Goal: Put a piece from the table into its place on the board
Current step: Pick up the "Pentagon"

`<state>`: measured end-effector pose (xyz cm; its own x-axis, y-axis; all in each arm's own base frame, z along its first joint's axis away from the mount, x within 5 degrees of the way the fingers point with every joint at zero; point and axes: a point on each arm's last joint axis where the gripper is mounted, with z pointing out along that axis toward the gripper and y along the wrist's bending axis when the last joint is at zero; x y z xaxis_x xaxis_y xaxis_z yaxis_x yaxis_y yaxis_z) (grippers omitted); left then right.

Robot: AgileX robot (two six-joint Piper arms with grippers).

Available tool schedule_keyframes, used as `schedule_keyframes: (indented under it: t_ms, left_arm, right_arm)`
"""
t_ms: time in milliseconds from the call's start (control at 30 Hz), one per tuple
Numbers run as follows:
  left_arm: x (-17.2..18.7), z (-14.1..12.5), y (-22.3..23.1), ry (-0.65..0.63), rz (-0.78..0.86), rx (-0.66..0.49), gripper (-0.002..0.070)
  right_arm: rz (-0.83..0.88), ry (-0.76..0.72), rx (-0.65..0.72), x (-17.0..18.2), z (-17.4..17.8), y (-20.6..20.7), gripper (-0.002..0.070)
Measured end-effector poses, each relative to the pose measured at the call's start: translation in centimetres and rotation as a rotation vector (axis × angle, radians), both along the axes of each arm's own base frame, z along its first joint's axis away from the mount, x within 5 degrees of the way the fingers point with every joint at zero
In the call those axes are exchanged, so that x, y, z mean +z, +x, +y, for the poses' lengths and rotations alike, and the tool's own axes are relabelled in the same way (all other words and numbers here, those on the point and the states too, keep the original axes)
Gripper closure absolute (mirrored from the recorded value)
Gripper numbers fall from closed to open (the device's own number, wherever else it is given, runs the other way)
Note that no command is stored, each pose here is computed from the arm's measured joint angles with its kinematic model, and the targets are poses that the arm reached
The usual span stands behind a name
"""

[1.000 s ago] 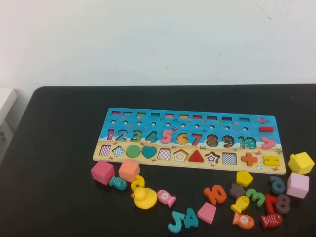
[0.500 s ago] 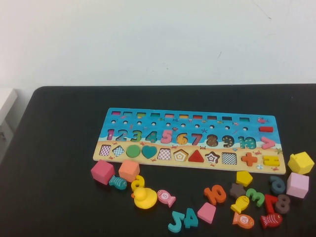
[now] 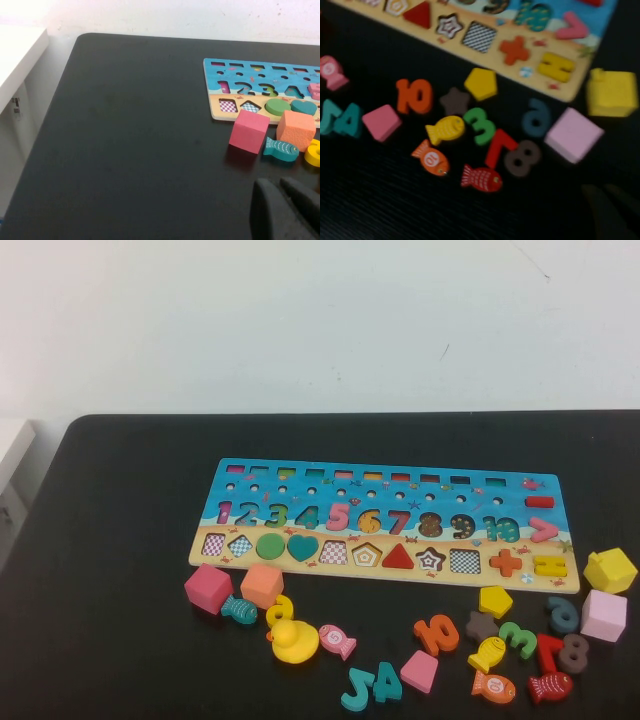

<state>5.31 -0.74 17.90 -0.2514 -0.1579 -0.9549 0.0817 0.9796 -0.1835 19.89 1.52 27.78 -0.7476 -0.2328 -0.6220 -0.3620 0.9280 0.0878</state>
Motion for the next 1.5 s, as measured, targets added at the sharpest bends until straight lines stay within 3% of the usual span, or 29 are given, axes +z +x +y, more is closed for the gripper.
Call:
schedule_keyframes:
  t_ms: [200, 700, 767, 833, 900, 1000, 1233, 1367, 1500]
  left_arm:
    - [0.0, 0.0, 0.0, -0.002, 0.000, 0.000, 0.0676]
    - [0.0, 0.0, 0.0, -0.006, 0.001, 0.001, 0.0676]
    - [0.0, 0.0, 0.0, -0.006, 0.001, 0.001, 0.0676]
    - [0.0, 0.0, 0.0, -0.006, 0.001, 0.001, 0.0676]
    - [0.0, 0.0, 0.0, -0.006, 0.001, 0.001, 0.0676]
    - [-0.1, 0.0, 0.0, -0.005, 0.006, 0.000, 0.0676]
    - [-0.1, 0.0, 0.0, -0.005, 0.017, 0.000, 0.0676]
    - [-0.1, 0.0, 0.0, -0.005, 0.017, 0.000, 0.0676]
    - [-0.1, 0.0, 0.0, -0.005, 0.017, 0.000, 0.0676]
  right_arm:
    - [0.229, 0.039, 0.174, -6.6, 2.1, 6.4, 0.0657]
    - [0.075, -0.284, 0.658, -8.5, 11.4, 12.3, 0.0650]
    - [0.088, -0.315, 0.696, -8.9, 11.8, 12.8, 0.0602]
    - [0.106, -0.333, 0.723, -9.3, 12.0, 13.4, 0.0491]
    - [0.117, -0.354, 0.735, -9.7, 12.1, 14.1, 0.0368]
    - [0.137, -0.372, 0.698, -10.6, 12.1, 15.0, 0.0281]
    - [0.213, -0.365, 0.637, -12.6, 12.4, 16.5, 0.0272]
    - [0.289, -0.313, 0.495, -13.5, 12.6, 17.0, 0.0272]
    - [0.328, -0.295, 0.439, -14.0, 12.6, 17.1, 0.0273]
